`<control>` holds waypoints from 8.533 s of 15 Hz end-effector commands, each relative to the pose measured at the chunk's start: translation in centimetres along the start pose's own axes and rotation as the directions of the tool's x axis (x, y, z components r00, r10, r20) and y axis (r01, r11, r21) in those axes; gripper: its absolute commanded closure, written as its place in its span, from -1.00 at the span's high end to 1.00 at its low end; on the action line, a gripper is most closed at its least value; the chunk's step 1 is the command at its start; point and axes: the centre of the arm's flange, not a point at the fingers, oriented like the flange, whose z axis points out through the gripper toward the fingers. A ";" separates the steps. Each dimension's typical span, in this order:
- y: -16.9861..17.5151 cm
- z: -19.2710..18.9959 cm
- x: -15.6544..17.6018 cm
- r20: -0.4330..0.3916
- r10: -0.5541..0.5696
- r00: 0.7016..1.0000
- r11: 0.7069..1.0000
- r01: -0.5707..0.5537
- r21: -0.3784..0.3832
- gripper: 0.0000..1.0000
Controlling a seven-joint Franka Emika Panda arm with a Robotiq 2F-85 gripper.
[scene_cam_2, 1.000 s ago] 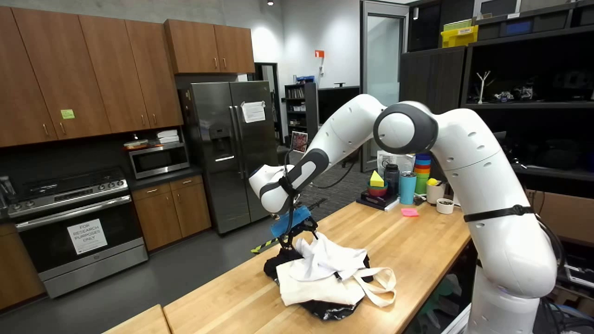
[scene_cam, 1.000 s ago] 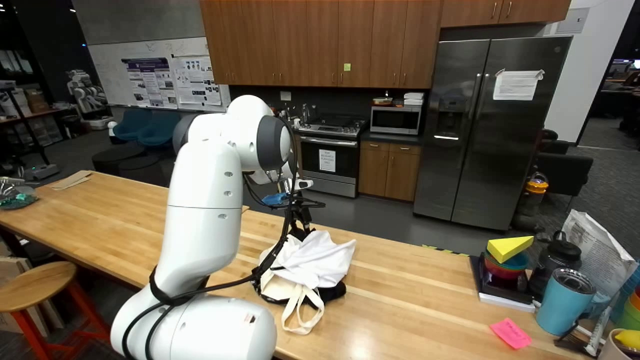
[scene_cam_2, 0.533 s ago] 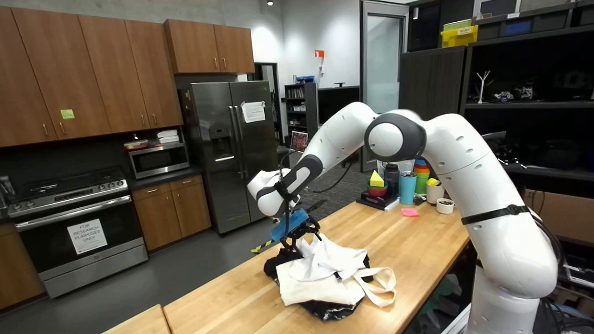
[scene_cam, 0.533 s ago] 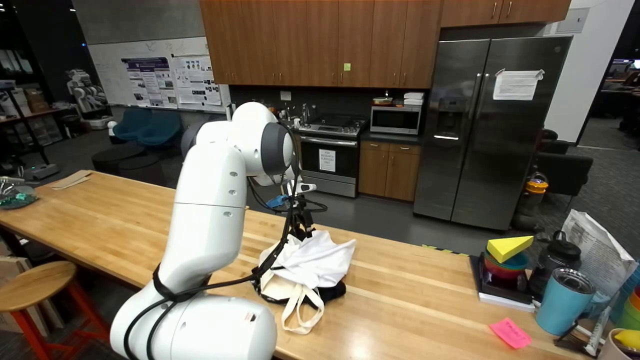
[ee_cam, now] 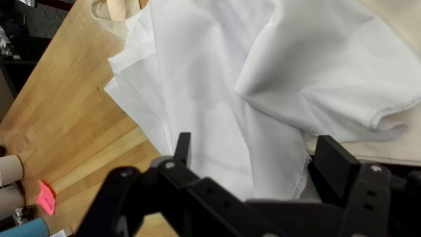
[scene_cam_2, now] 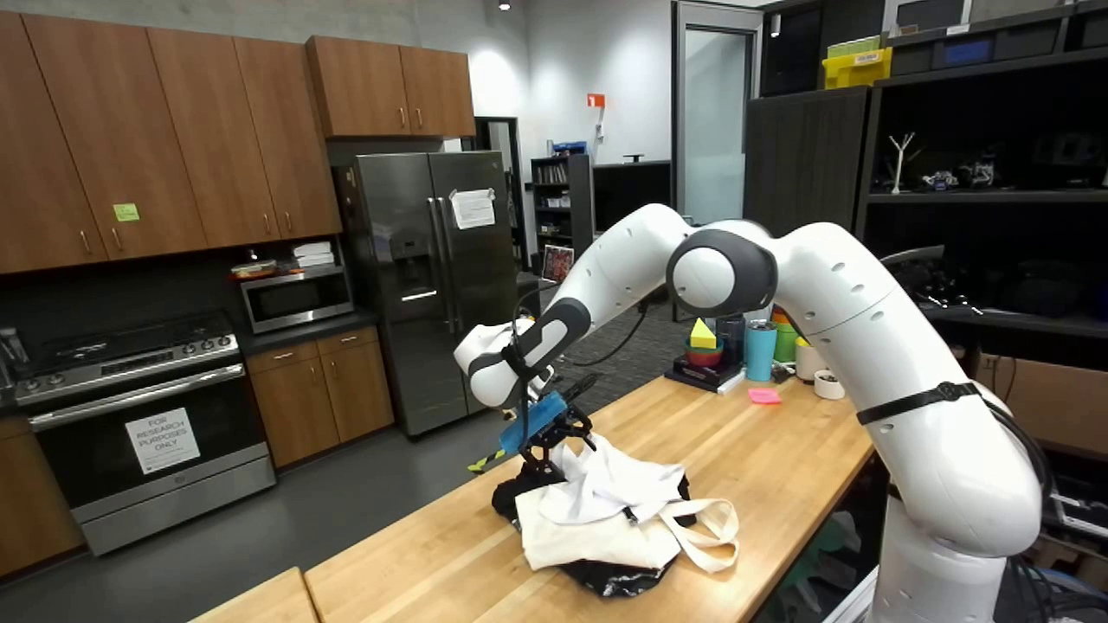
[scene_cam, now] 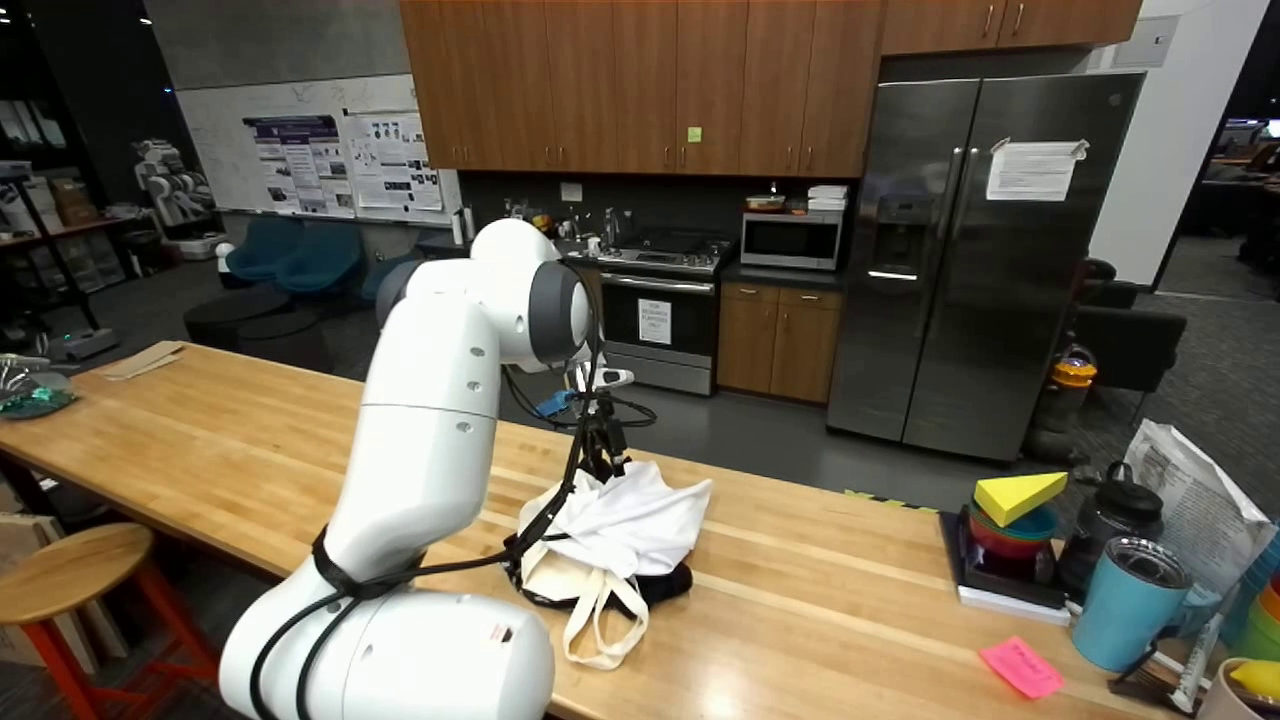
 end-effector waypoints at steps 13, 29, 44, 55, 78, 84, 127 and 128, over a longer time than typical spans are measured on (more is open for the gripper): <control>-2.3 0.9 1.3 0.046 0.013 0.999 0.996 -0.009 -0.094 -0.61; 0.5 -7.8 -3.5 -0.147 -0.045 0.988 0.979 0.073 0.192 -0.99; 7.8 -18.8 -16.3 -0.422 -0.106 0.901 0.945 0.223 0.238 -0.99; 7.6 -20.1 -18.0 -0.471 -0.086 0.878 0.938 0.230 0.259 -0.99; -3.8 -34.1 -40.8 -0.875 -0.424 0.233 0.747 0.636 -0.193 -0.99; -4.3 -32.7 -39.1 -0.854 -0.478 0.207 0.739 0.620 -0.263 -0.96; -25.4 -16.8 -24.3 -0.661 -0.597 0.456 0.547 0.833 0.080 1.00; -25.9 -16.6 -24.3 -0.671 -0.597 0.440 0.541 0.838 0.069 1.00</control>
